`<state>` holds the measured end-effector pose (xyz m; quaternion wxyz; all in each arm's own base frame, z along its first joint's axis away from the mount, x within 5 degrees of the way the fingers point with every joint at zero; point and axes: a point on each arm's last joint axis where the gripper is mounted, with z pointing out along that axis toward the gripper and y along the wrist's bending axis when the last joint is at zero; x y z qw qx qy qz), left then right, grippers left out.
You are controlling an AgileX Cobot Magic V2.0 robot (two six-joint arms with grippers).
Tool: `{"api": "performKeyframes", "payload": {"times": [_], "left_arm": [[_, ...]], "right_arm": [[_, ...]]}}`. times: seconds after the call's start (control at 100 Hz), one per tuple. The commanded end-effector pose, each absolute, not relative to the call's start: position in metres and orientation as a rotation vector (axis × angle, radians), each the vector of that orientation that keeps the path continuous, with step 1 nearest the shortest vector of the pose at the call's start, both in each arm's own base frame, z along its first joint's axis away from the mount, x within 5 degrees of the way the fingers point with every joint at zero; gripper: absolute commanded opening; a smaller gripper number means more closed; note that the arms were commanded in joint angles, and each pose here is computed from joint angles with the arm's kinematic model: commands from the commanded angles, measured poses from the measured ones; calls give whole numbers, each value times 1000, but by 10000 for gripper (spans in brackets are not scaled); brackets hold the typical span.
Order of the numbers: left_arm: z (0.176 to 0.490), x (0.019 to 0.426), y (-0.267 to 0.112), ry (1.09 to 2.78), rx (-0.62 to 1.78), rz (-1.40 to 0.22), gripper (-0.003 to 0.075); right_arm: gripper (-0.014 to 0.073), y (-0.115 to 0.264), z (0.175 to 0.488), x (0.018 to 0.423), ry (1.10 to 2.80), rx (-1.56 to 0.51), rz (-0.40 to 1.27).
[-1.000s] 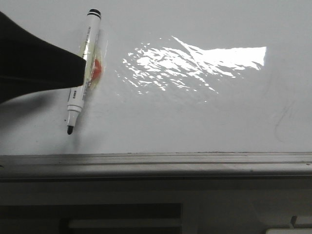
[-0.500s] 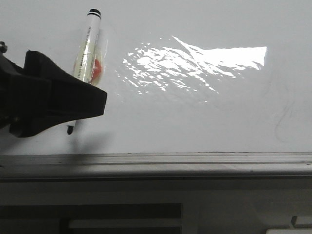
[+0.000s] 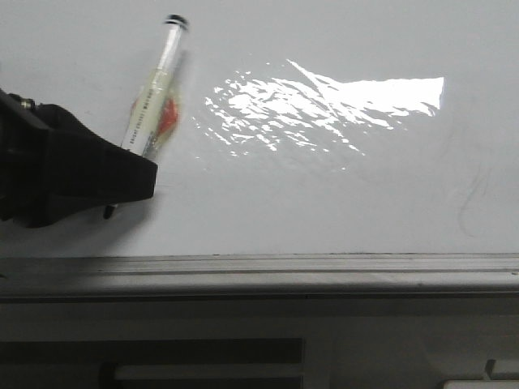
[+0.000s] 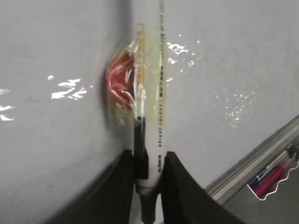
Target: Write number 9 on whiteboard
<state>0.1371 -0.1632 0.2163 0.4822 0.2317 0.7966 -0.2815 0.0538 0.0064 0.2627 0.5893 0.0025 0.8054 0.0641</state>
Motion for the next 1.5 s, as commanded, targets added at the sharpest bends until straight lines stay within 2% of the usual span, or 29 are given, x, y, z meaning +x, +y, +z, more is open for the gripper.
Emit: {"api": "performKeyframes", "payload": {"times": [0.0, 0.15, 0.3, 0.4, 0.54, 0.63, 0.85, 1.07, 1.14, 1.28, 1.39, 1.49], "left_arm": [[235, 143, -167, 1820, 500, -724, -8], [236, 143, -167, 1810, 520, -719, -20], [239, 138, -170, 1731, 673, -685, -20], [242, 133, -171, 1654, 809, -651, -20], [245, 124, -174, 1503, 1031, -585, -20], [243, 118, -177, 1389, 1201, -525, -20], [245, 113, -180, 1255, 1316, -501, -20], [245, 112, -180, 1252, 1317, -502, -20], [245, 112, -180, 1252, 1317, -502, -20], [245, 112, -180, 1252, 1317, -502, -20], [244, 113, -180, 1259, 1320, -497, -20], [244, 113, -180, 1259, 1320, -497, 1]], "right_arm": [[-61, 9, 276, 57, 1812, -35, 175], [-61, 18, 289, 67, 1861, -159, 240], [-41, 37, 307, 86, 1953, -320, 330], [61, 57, 318, 97, 1977, -438, 437], [299, 85, 331, 106, 1979, -595, 536], [359, 105, 337, 111, 1980, -692, 585], [355, 140, 346, 124, 1983, -803, 635], [343, 166, 347, 135, 2001, -862, 651], [288, 171, 344, 138, 2018, -870, 646], [76, 174, 341, 141, 2026, -871, 642], [-56, 174, 343, 142, 2002, -857, 648], [-69, 174, 344, 142, 1996, -853, 650]]}}
